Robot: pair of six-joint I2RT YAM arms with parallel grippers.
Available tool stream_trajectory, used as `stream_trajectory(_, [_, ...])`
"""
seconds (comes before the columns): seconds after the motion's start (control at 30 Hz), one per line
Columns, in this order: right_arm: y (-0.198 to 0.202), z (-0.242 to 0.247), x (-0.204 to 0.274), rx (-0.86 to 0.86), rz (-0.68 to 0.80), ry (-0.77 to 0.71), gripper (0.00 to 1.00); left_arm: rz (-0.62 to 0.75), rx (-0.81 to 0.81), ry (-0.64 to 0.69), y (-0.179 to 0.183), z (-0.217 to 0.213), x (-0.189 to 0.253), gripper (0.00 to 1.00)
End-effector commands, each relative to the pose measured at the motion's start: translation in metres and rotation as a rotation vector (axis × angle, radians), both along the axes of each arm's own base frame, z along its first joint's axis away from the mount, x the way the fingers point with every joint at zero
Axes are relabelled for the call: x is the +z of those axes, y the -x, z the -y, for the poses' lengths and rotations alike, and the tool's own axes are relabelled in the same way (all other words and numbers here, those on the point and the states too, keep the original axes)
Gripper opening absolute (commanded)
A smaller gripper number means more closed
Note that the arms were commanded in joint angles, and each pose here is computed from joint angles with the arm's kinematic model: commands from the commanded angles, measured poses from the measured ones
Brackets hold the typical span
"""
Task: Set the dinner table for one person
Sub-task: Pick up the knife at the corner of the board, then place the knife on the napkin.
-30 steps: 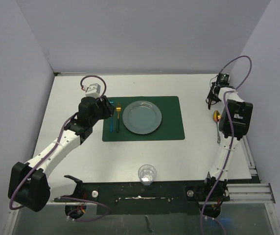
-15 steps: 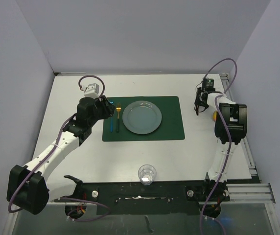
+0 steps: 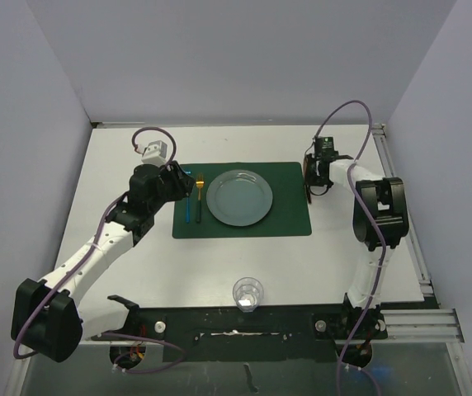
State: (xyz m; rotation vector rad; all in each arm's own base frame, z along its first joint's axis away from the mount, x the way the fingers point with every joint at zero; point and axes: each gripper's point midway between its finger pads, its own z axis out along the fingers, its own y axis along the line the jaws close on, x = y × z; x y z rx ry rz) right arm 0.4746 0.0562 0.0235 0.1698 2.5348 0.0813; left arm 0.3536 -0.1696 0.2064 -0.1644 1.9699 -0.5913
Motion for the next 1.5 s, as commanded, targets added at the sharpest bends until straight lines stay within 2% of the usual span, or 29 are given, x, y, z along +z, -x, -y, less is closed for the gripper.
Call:
stream_trajectory(0.0, [-0.003,-0.014,0.061,0.009,0.134,-0.03,0.0,0.073,-0.024,0.066,-0.001,0.008,0.025,0.36])
stream_trajectory(0.3, [0.02,-0.029,0.086,0.033,0.167,-0.037,0.0,0.076,-0.039,0.106,0.002,0.013,0.029,0.36])
stream_trajectory(0.6, [0.045,-0.052,0.063,0.069,0.118,-0.077,0.0,0.083,-0.033,0.116,0.005,0.011,0.033,0.36])
stream_trajectory(0.97, [0.053,-0.08,0.043,0.094,0.083,-0.091,0.0,0.092,-0.025,0.11,0.009,0.007,0.038,0.36])
stream_trajectory(1.47, [0.064,-0.073,0.015,0.022,0.041,-0.017,0.0,0.092,-0.017,0.093,0.012,0.003,0.036,0.36])
